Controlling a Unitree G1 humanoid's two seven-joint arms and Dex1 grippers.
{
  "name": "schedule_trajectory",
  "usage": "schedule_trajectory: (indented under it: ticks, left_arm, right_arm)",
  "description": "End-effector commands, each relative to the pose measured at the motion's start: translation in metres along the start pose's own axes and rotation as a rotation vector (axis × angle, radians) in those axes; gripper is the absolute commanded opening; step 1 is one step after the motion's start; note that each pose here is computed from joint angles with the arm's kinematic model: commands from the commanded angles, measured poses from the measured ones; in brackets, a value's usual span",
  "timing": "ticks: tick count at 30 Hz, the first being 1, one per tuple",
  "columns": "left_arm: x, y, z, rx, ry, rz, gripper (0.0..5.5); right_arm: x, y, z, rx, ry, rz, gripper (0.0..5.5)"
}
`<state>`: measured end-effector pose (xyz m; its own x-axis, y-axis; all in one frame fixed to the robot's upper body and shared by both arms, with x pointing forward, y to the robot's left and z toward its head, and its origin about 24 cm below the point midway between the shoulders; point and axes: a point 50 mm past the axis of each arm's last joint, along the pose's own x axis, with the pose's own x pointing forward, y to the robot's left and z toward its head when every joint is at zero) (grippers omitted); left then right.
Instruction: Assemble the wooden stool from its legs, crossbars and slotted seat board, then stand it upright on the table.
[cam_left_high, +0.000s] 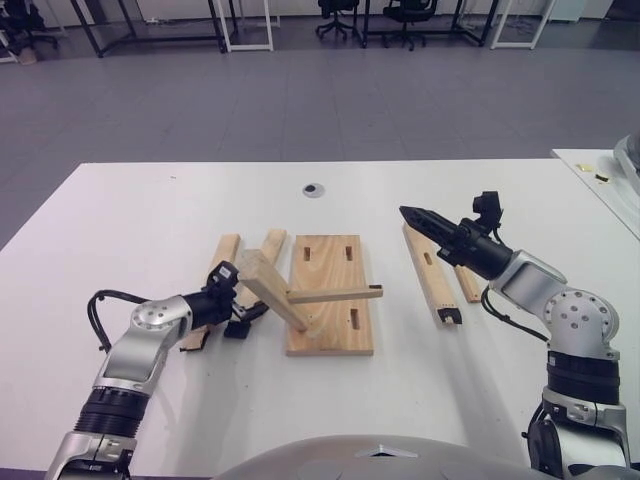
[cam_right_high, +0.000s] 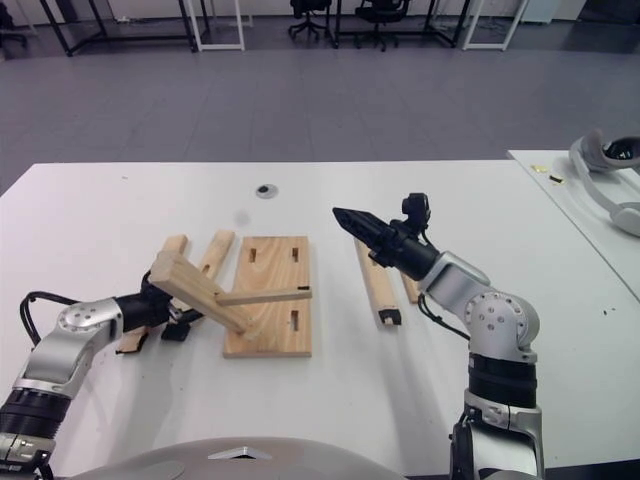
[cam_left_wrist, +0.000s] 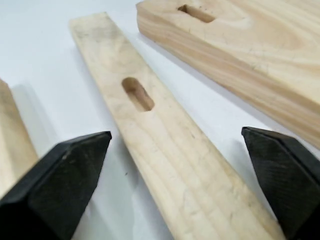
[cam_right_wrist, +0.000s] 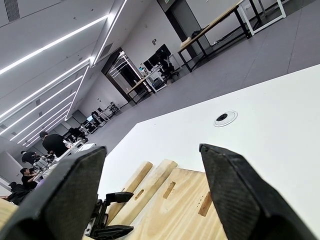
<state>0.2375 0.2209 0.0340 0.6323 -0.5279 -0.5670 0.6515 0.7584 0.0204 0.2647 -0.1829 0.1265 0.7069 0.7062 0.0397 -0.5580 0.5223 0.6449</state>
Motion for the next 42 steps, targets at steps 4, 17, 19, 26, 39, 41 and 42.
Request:
schedule_trajectory:
  ticks: [4,17,19,26,39,41,42]
  left_arm:
    - [-0.005,-0.01,-0.025,0.045,0.288,0.079,4.02]
    - [-0.003,0.022,-0.019,-0.006,0.297,0.202,2.23]
    - [0.002,0.033,0.008,-0.059,0.146,0.213,2.19]
    - [-0.016,0.054,0.143,-0.091,-0.461,0.08,2.19]
    - [-0.06,-0.011,0.227,0.074,-0.633,-0.758,2.19]
    - [-0.061,-0.018,0.225,0.082,-0.604,-0.803,2.19]
    - [-0.061,-0.02,0.224,0.085,-0.59,-0.818,2.19]
  right_arm:
    - [0.003,0.001,0.003,-0.009,-0.025,-0.029,3.46]
    - [0.006,-0.004,0.001,-0.014,-0.047,-0.069,3.46]
    - [0.007,-0.005,0.002,-0.008,-0.051,-0.075,3.46]
    - [0.014,-0.002,0.019,-0.02,-0.094,-0.052,3.46]
    - [0.049,0.102,0.099,-0.044,-0.187,0.588,4.67]
    - [0.051,0.097,0.1,-0.011,-0.191,0.564,4.7]
    - [0.052,0.097,0.1,-0.002,-0.194,0.564,4.7]
